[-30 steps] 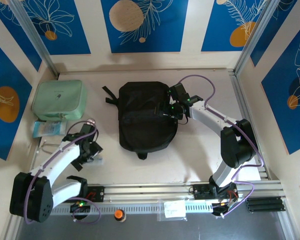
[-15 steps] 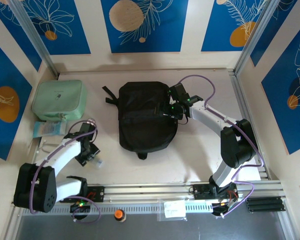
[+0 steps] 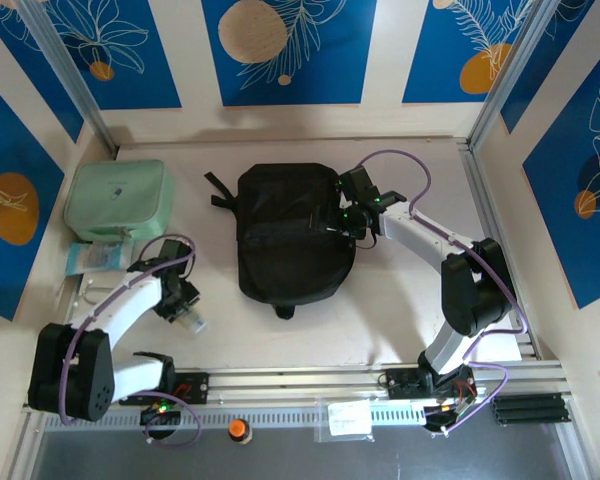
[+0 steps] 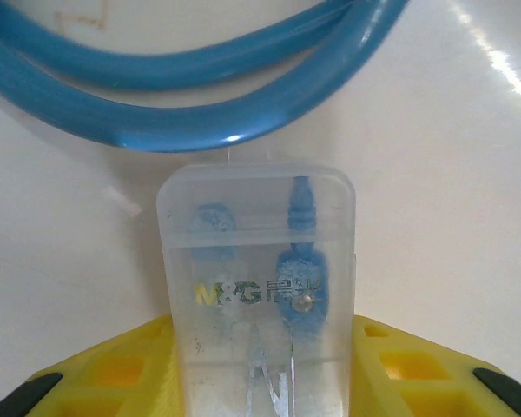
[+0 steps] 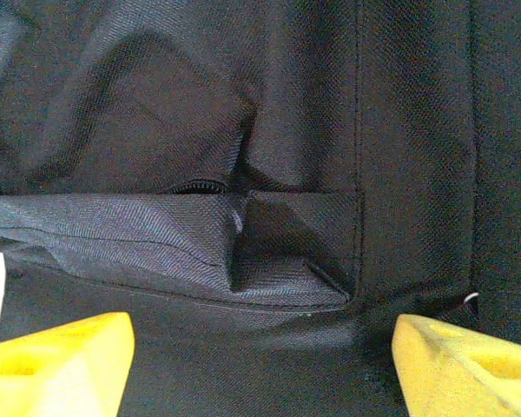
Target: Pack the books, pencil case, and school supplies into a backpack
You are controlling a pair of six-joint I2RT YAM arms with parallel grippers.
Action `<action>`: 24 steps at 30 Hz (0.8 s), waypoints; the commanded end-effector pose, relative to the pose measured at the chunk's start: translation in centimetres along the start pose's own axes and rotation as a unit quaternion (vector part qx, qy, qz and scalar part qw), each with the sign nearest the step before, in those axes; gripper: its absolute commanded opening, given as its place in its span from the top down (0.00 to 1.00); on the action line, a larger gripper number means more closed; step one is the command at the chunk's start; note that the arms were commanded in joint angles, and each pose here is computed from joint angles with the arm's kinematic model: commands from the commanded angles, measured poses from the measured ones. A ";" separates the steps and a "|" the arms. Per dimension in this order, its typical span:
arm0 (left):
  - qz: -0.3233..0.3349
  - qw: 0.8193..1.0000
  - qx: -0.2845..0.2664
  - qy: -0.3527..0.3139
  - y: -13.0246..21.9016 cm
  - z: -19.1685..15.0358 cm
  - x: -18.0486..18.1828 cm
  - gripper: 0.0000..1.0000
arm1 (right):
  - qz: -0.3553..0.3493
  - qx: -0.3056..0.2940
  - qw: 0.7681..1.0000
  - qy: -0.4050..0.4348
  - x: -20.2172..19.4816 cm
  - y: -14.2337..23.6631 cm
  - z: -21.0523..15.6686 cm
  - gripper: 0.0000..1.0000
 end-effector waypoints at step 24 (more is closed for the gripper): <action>-0.377 0.921 0.072 -0.076 8.5 4.1 -16.3 0.61 | 0.260 0.057 0.957 0.111 13.2 -0.9 -7.4 0.26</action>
Point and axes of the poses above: each hand's point on the last joint's axis, 136 mm out from that joint toward the fingers, its own y axis back along the fingers, its own x axis along the line the jaws close on, z = x × y, the point moved 9 cm from there along y, back along the fingers, and after that the axes turned 2 degrees about -y, right-handed, at the moved point
